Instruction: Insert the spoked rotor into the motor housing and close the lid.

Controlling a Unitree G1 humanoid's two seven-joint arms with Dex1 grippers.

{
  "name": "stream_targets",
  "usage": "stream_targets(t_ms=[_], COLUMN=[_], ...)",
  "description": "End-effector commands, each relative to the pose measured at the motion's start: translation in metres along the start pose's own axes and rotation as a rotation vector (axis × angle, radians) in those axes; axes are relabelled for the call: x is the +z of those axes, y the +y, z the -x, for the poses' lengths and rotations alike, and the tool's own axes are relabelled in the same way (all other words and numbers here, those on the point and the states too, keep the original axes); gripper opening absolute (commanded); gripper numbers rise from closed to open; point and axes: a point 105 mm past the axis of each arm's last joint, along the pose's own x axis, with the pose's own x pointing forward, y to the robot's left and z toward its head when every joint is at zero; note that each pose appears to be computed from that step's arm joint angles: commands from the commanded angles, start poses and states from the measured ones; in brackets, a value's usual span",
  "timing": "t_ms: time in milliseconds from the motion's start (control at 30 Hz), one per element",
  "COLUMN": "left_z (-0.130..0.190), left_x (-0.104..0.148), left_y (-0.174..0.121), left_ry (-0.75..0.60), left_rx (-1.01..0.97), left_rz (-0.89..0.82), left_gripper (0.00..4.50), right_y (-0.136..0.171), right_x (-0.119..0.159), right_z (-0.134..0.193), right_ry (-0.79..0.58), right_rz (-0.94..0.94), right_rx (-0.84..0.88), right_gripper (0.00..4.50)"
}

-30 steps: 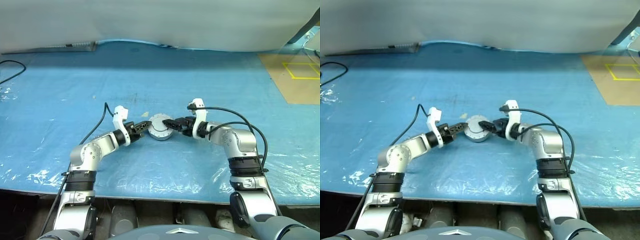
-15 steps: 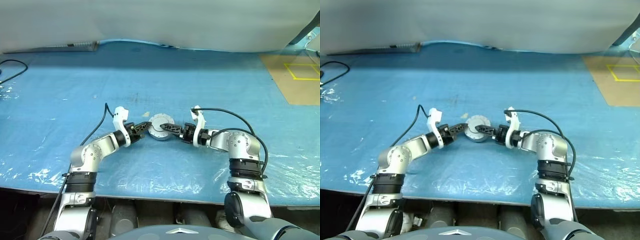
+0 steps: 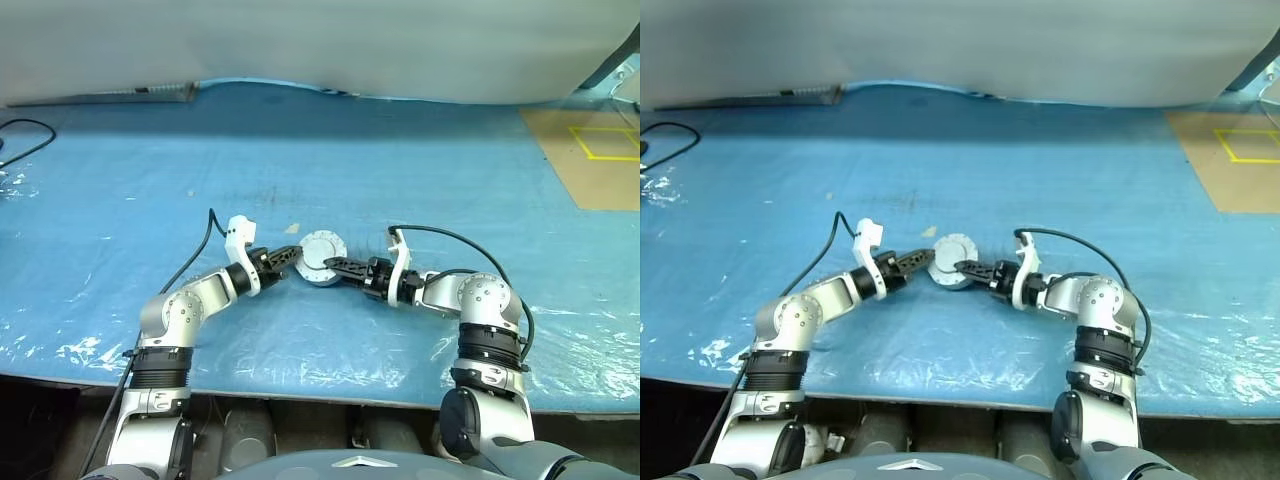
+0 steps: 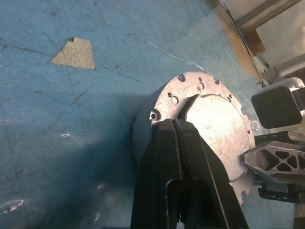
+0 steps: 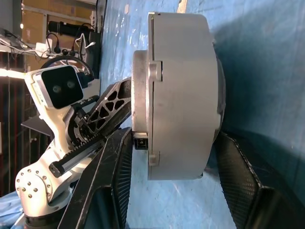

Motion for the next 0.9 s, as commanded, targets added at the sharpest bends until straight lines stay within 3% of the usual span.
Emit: stream_targets(t_ms=[33,233,433,467,567,900], left_z=[-0.002,-0.001,0.012,0.014,0.021,0.026], left_x=[-0.011,0.0,0.033,0.039,0.051,0.055], left_y=[-0.001,-0.003,0.001,0.003,0.009,0.008], left_ry=[0.043,-0.021,-0.206,-0.239,-0.321,-0.424], left_rx=[0.0,-0.011,-0.037,-0.039,-0.057,-0.176], left_rz=[0.004,-0.006,0.146,0.186,0.302,0.602], left_gripper=[0.0,0.0,0.0,0.17,0.91,4.48], right_y=[0.008,0.015,0.032,0.034,0.042,0.073], right_x=[0.003,0.006,0.015,0.017,0.024,0.04], right_z=[0.0,0.001,0.001,0.001,0.001,-0.003], right_ry=[-0.021,-0.044,-0.095,-0.106,-0.134,-0.176], right_rz=[0.007,-0.011,-0.044,-0.053,-0.067,-0.036], right_rx=[0.032,0.075,0.166,0.181,0.215,0.296], right_gripper=[2.23,2.23,2.23,2.23,2.23,2.23])
